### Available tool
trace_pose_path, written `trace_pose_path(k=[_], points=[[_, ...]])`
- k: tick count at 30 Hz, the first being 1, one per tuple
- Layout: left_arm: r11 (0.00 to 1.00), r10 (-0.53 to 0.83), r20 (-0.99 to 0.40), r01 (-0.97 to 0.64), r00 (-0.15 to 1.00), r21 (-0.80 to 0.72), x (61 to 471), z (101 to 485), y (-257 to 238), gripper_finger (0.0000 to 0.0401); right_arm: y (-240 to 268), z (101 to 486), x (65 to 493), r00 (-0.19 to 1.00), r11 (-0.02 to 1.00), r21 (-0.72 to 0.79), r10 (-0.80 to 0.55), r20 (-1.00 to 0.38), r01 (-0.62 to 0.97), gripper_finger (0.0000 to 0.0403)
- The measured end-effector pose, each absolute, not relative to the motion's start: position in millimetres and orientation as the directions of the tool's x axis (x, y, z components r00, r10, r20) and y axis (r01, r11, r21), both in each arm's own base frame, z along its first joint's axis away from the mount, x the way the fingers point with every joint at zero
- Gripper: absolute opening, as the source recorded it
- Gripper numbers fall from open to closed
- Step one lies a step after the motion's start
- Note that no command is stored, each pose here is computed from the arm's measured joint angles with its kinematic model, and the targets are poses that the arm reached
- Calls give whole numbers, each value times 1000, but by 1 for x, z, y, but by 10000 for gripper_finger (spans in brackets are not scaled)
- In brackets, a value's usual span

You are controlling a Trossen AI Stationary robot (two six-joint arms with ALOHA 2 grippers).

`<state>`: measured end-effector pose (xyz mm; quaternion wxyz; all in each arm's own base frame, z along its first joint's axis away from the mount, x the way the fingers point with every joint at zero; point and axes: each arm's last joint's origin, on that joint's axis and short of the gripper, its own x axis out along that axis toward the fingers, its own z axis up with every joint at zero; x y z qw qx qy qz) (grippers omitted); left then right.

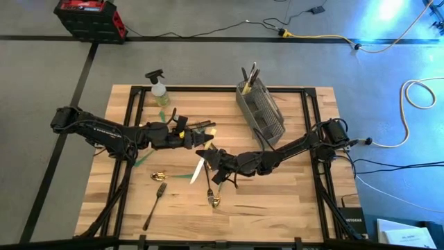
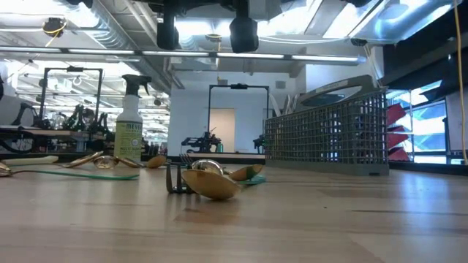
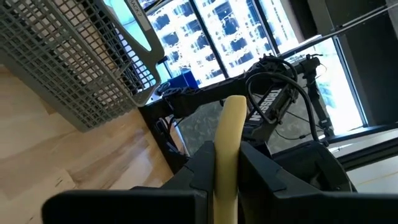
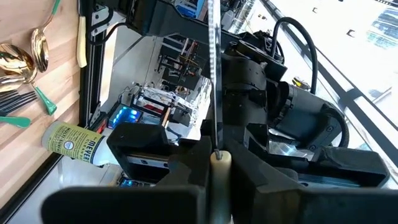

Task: Sort silverware
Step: Put the yellow table knife into the silverware basket

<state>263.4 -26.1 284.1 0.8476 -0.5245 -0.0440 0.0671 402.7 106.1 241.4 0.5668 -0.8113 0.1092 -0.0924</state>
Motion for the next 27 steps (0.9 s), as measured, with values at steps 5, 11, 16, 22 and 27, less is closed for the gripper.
trace_pose_path(k=[5,11,16,22,27], points=[[454,160,7,-67,987,-889,263,285,-26,41,106,242,403,959,-333,-941,-283,31,-68,9],[457,160,11,-64,987,-887,263,285,-26,101,108,242,402,955,-329,-942,-297,30,-73,7],[478,159,20,-59,987,-876,261,287,-26,142,111,241,401,952,-331,-940,-305,30,-77,7],[562,196,39,-80,980,-823,251,298,-15,175,122,238,395,941,-321,-943,-337,24,-91,7],[669,270,-27,-208,963,-713,231,304,-1,184,132,229,382,929,-269,-961,-367,42,-63,7]])
